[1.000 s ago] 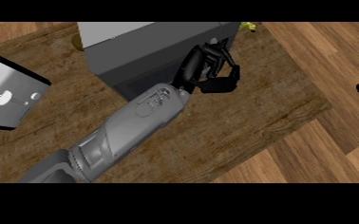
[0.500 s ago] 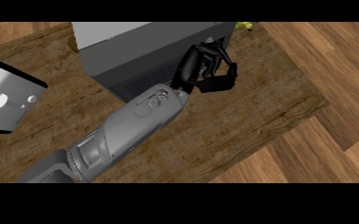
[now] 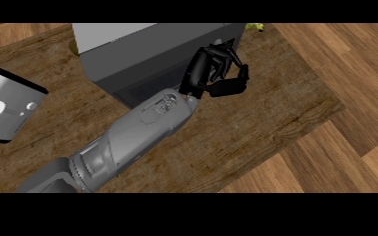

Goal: Pick up the milk, place it into the microwave and close the microwave

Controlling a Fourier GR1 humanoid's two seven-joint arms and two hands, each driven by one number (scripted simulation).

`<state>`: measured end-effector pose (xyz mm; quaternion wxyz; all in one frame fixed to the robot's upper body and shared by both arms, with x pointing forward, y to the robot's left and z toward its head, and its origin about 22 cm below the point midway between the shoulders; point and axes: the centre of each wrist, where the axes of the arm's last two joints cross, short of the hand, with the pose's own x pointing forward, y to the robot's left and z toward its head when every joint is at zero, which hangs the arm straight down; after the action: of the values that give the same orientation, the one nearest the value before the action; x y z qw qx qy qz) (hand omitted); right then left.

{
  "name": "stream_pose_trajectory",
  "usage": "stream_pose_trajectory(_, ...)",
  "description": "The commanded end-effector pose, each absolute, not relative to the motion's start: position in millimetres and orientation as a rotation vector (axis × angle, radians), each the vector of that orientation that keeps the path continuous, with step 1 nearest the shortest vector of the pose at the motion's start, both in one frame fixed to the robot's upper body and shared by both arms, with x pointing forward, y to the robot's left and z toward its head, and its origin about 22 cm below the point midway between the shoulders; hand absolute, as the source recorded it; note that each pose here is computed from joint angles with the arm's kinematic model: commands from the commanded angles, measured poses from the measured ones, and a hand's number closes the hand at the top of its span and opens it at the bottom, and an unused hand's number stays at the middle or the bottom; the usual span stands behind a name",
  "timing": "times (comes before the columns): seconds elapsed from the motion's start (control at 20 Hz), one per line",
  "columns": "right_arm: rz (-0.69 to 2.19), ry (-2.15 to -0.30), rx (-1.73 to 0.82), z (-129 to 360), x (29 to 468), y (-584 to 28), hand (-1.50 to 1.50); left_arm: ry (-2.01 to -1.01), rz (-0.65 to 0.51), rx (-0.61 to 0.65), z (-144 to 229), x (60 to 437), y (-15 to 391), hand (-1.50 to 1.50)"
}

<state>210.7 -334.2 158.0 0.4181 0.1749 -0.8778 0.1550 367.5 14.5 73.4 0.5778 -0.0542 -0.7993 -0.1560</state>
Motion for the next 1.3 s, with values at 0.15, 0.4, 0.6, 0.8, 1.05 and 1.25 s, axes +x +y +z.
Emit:
stream_pose_trajectory(0.15, 0.363, -2.199, 0.433, 163, 211, -341, -1.5, -1.781, -0.156, -0.036, 75, 374, 0, 1.5)
stream_pose_trajectory(0.4, 0.352, -2.221, 0.393, 171, 209, -349, -1.5, -1.754, -0.116, 0.017, 71, 381, 6, 1.5)
stream_pose_trajectory(0.6, 0.31, -2.243, 0.357, 175, 207, -353, -1.5, -1.729, -0.163, -0.001, 61, 382, 10, 1.5)
stream_pose_trajectory(0.8, 0.293, -2.245, 0.349, 175, 202, -356, -1.5, -1.727, -0.205, 0.027, 55, 388, 26, 1.5)
stream_pose_trajectory(1.05, 0.275, -2.259, 0.309, 181, 197, -362, -1.5, -1.704, -0.227, 0.039, 48, 396, 48, -1.5)
stream_pose_trajectory(1.25, 0.271, -2.251, 0.282, 183, 191, -365, -1.5, -1.716, -0.222, 0.04, 46, 398, 56, -1.5)
